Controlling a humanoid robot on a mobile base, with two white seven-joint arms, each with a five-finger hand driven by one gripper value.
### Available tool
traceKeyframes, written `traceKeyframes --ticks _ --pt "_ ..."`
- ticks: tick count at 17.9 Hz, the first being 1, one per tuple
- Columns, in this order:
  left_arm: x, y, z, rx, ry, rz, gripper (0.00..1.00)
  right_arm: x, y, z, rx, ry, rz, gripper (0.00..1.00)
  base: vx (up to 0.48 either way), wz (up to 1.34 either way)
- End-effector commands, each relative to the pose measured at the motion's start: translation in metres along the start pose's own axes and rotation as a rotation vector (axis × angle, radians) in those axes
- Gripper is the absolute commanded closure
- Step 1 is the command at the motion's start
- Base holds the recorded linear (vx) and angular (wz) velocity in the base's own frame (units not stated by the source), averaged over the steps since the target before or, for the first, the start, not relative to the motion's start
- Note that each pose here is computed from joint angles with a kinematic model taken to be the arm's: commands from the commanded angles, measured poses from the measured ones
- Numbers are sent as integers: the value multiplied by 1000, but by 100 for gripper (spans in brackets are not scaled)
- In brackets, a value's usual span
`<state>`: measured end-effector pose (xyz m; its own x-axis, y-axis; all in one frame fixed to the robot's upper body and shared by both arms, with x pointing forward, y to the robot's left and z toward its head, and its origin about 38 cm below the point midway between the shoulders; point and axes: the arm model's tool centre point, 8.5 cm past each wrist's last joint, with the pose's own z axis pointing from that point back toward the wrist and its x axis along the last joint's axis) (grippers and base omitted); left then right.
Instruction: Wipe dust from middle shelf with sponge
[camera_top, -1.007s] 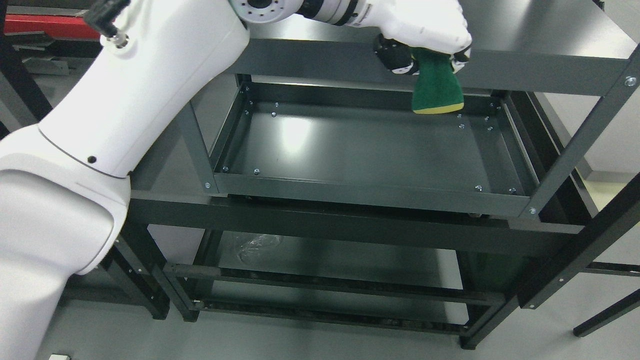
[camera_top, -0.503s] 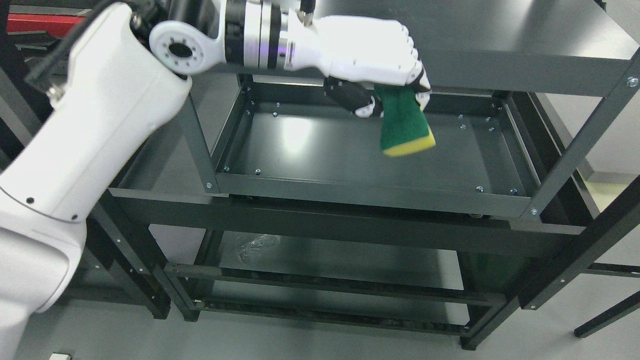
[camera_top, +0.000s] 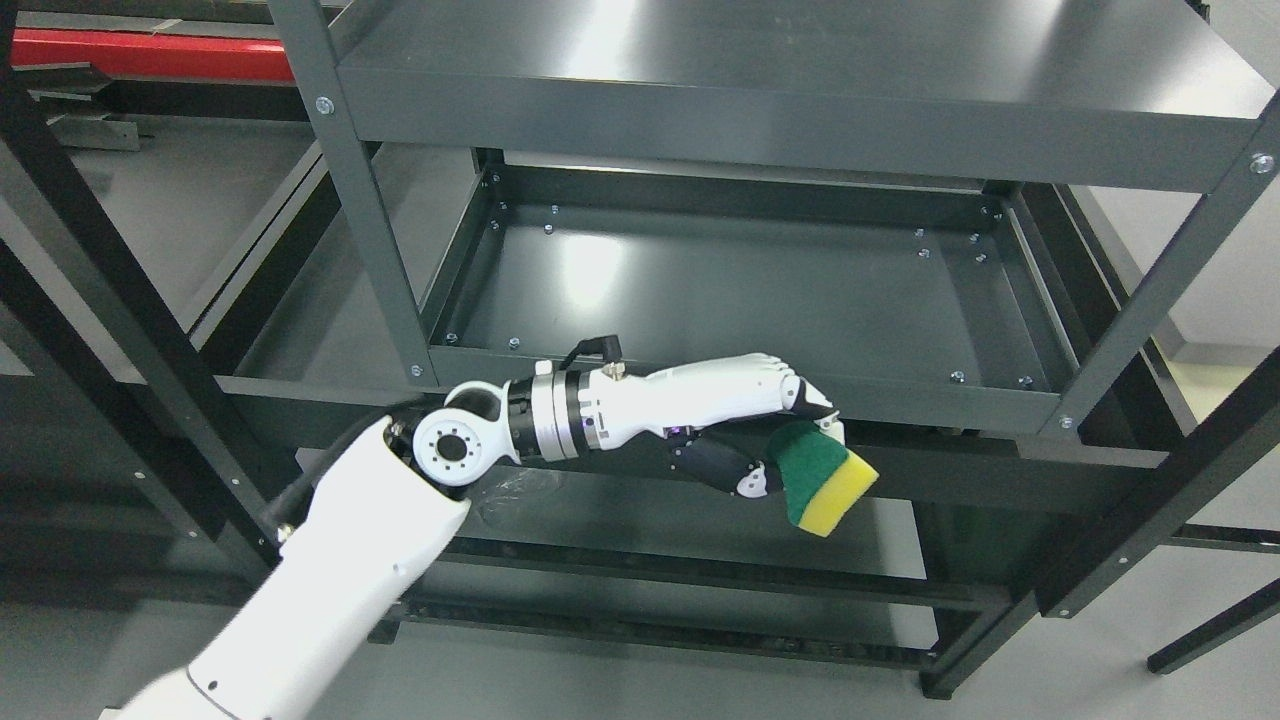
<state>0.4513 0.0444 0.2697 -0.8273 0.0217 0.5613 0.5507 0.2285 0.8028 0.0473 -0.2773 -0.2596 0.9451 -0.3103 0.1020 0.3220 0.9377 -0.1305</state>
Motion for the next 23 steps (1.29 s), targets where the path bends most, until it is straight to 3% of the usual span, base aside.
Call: traceKeyframes --ticks 1,4,8,12,17,19,23 --pt "-36 12 105 770 151 303 98 2 -10 -1 -14 49 3 0 0 -12" --pt "-36 29 133 1179 248 298 99 2 -10 -1 -14 49 3 0 0 0" --pt "-27 9 143 1129 362 396 100 2 -10 -1 -14 49 3 0 0 0" --pt "-27 14 193 1231 440 411 99 2 -10 -1 -14 49 3 0 0 0" --pt "-34 -61 218 1242 531 478 99 2 -10 -1 -14 49 3 0 1 -2" --pt "-25 -74 225 1238 533 479 99 2 -10 -1 -14 51 3 0 2 -6" --pt "-8 -60 236 1250 438 451 99 3 -10 -1 -13 48 3 0 0 0"
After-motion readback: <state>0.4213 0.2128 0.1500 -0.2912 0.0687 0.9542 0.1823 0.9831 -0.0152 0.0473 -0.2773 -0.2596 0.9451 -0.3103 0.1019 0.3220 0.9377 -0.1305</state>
